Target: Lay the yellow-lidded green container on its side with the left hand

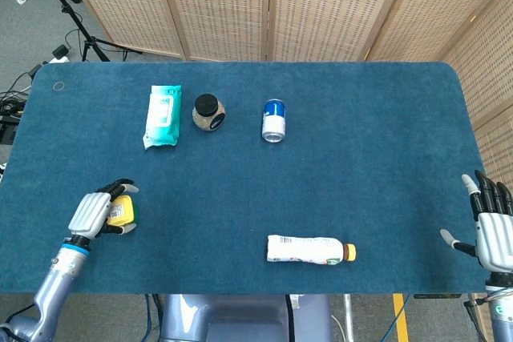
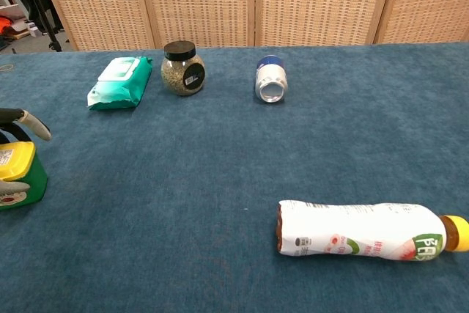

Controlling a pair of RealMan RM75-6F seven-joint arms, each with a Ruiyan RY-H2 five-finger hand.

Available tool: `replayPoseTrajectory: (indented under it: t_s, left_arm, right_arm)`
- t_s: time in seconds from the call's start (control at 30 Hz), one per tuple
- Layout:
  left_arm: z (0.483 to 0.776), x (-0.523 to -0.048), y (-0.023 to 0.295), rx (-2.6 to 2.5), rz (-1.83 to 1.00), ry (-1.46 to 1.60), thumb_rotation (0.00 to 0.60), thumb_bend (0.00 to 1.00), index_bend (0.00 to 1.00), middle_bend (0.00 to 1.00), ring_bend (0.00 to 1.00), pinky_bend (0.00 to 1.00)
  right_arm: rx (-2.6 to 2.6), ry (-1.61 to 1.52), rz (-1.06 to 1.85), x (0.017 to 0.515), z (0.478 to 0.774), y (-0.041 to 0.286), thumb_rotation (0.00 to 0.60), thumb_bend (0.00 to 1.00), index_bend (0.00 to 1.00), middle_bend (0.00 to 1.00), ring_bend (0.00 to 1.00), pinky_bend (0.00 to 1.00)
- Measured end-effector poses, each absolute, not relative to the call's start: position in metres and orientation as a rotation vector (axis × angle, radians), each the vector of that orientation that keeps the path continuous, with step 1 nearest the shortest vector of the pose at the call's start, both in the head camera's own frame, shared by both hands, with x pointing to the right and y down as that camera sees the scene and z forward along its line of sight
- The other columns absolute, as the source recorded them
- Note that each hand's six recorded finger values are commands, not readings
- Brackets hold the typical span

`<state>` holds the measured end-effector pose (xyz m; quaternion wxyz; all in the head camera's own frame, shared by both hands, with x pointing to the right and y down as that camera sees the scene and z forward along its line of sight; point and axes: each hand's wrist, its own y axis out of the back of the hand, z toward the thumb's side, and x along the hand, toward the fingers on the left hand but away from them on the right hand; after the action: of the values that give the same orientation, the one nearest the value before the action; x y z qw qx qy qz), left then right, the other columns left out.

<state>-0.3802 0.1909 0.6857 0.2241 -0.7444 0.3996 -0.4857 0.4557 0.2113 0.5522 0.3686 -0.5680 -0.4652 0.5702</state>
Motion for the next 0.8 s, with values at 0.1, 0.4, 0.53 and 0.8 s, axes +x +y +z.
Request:
replayPoseTrajectory:
  t_s: [0.1,0.4,0.53,0.8]
  left_arm:
    - [0.685,-0.38,0.19,-2.046,-1.329,1.124,0.6,0.0,0.5,0.39,0.41,0.5]
    - [0.686,-0.38,0.19,-2.019,-1.298,1.192,0.6,0.0,0.53,0.42,0.46,0.56]
    - [0.685,-0.377,0.189,-2.036,-1.26,1.219,0.6,0.0,0.53,0.42,0.46,0.56]
    - [0.667,-0.351,0.178,-2.18,-0.952,1.149,0.6,0.0,0.56,0.43,0.47,0.56]
  right_arm:
    - [-1.457,-1.196,1.466,0.456,0.552,0.211,0.6,0.0,0.0,0.0,0.0,0.0]
    - [-1.457,-1.2,1.467,0.457,0.552,0.211,0.6,0.0,0.0,0.0,0.0,0.0]
    - [-1.457,-1.199,1.469,0.456,0.552,0.212,0.6,0.0,0.0,0.0,0.0,0.0]
    - [-1.462,-1.196,1.471,0.456,0.553,0.212,0.6,0.0,0.0,0.0,0.0,0.0]
